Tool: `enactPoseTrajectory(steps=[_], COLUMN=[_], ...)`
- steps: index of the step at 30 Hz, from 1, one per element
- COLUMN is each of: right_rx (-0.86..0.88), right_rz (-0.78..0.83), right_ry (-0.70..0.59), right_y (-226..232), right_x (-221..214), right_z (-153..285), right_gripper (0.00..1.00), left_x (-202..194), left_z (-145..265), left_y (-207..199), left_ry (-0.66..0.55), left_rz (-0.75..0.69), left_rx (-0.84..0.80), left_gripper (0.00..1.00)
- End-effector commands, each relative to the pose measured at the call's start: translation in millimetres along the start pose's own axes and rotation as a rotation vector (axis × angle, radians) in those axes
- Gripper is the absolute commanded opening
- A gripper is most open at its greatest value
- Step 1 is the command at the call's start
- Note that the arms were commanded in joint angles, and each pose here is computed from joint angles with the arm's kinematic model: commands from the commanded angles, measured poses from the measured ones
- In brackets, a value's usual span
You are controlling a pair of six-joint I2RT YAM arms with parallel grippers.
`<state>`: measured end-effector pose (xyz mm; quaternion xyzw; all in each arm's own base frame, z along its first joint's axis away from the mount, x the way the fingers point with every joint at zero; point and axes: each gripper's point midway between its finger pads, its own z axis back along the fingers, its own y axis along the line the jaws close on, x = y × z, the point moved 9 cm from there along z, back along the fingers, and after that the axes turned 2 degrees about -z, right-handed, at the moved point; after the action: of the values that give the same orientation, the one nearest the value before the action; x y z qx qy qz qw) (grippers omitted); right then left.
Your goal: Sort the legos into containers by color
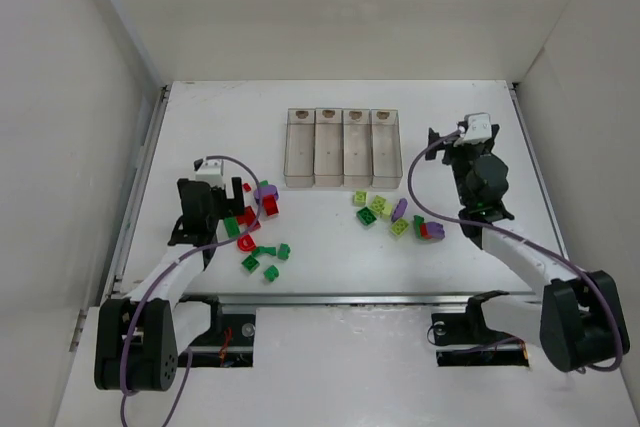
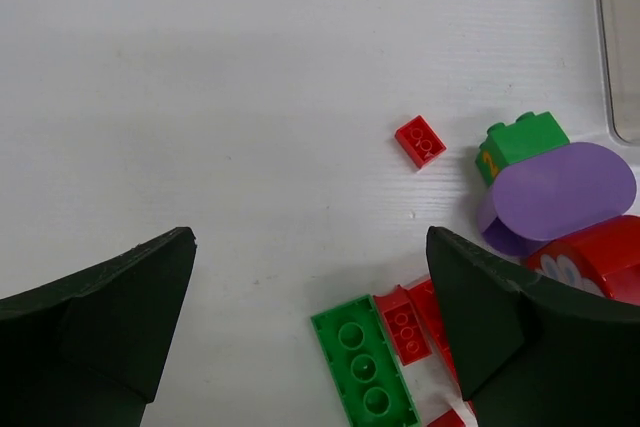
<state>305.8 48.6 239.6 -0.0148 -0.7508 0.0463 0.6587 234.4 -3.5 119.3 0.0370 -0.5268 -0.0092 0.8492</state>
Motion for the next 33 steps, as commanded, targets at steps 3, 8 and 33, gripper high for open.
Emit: enactPoseTrajectory(steps=[3,8,33], right_rx=[0.054,0.057,0.69], right_rz=[0.193,0.404,-0.019], right_ry=[-0.196,-0.297,0.769], right_y=[2.8,17.5,315.5], right_x=[85.4,143.5,29.9], right_z=[-0.9,-2.4,9.0], right_gripper=[1.0,1.0,0.85], left_x=[7.8,31.0,139.1], left_z=[1.5,4.5,63.6], left_y=[-9.4,-17.1,48.1], left_ry=[-0.065,-0.054,-0.124], left_rz=[-0.053,-0.223,0.151], left_rx=[-0.134,-0.316,0.364], left_gripper=[1.0,1.0,1.0])
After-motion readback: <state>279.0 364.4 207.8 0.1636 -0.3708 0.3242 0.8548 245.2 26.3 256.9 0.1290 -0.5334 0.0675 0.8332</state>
